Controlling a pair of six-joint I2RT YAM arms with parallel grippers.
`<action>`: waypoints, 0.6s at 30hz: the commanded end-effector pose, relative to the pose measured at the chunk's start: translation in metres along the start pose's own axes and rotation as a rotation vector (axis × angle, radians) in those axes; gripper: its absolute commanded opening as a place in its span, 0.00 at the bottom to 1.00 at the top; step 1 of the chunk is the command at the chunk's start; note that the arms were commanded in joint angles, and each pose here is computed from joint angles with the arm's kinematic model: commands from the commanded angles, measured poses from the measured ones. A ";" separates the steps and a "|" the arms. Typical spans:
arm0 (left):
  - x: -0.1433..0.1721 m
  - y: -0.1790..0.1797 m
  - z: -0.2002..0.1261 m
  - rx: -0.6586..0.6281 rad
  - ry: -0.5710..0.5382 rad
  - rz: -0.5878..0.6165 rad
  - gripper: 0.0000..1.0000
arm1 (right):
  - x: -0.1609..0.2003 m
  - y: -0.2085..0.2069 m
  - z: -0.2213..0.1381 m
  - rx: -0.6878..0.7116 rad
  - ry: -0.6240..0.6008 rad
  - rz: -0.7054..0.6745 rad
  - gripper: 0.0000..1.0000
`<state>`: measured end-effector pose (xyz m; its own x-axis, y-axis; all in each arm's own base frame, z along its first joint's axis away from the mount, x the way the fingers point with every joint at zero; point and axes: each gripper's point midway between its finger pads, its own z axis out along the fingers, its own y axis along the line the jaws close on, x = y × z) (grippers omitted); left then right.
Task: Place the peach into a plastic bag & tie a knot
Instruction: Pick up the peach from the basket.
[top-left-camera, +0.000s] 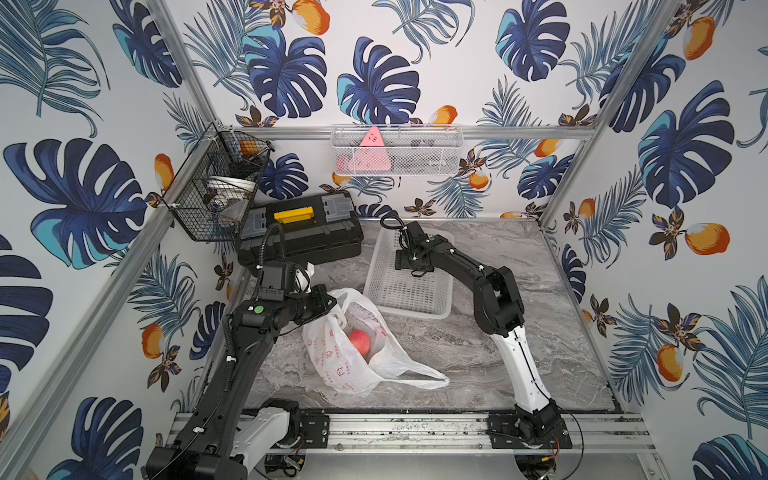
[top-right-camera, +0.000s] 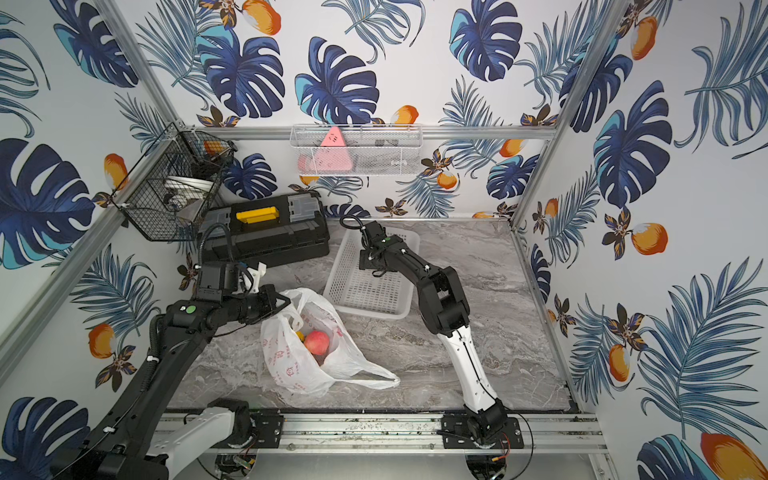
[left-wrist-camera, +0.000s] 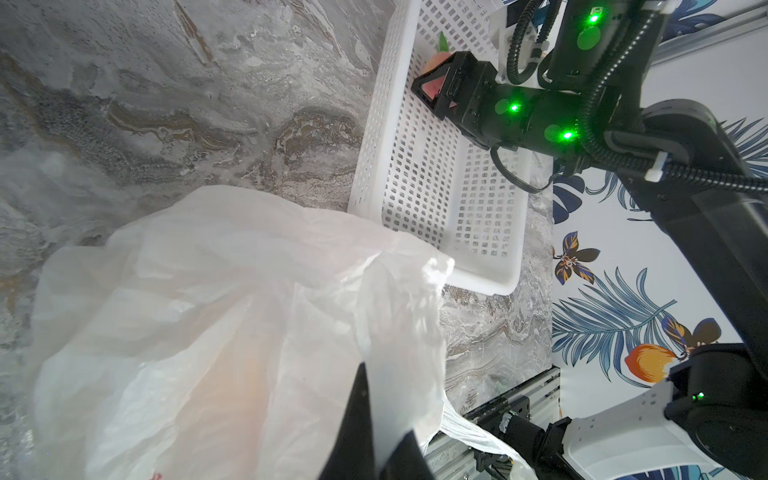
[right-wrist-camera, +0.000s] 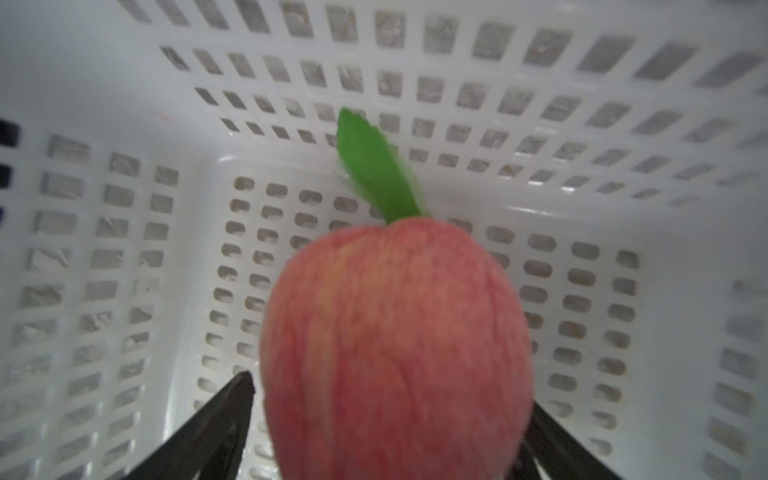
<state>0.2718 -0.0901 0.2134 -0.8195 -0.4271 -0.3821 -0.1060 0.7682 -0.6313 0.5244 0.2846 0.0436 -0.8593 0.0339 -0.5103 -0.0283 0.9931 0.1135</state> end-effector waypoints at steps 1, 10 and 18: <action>-0.003 -0.002 0.000 0.005 -0.015 0.015 0.00 | -0.013 0.003 0.007 -0.020 -0.044 -0.003 0.89; -0.003 -0.001 -0.001 -0.004 -0.015 0.022 0.00 | -0.022 -0.001 0.011 0.000 -0.055 -0.022 0.75; -0.003 -0.001 0.000 0.000 -0.015 0.018 0.00 | -0.042 0.005 -0.030 -0.045 -0.147 -0.017 0.46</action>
<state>0.2716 -0.0904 0.2126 -0.8200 -0.4242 -0.3842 -0.1062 0.7725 -0.6261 0.5369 0.2810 0.0635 -0.8211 0.0145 -0.5706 -0.0617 0.9916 0.1140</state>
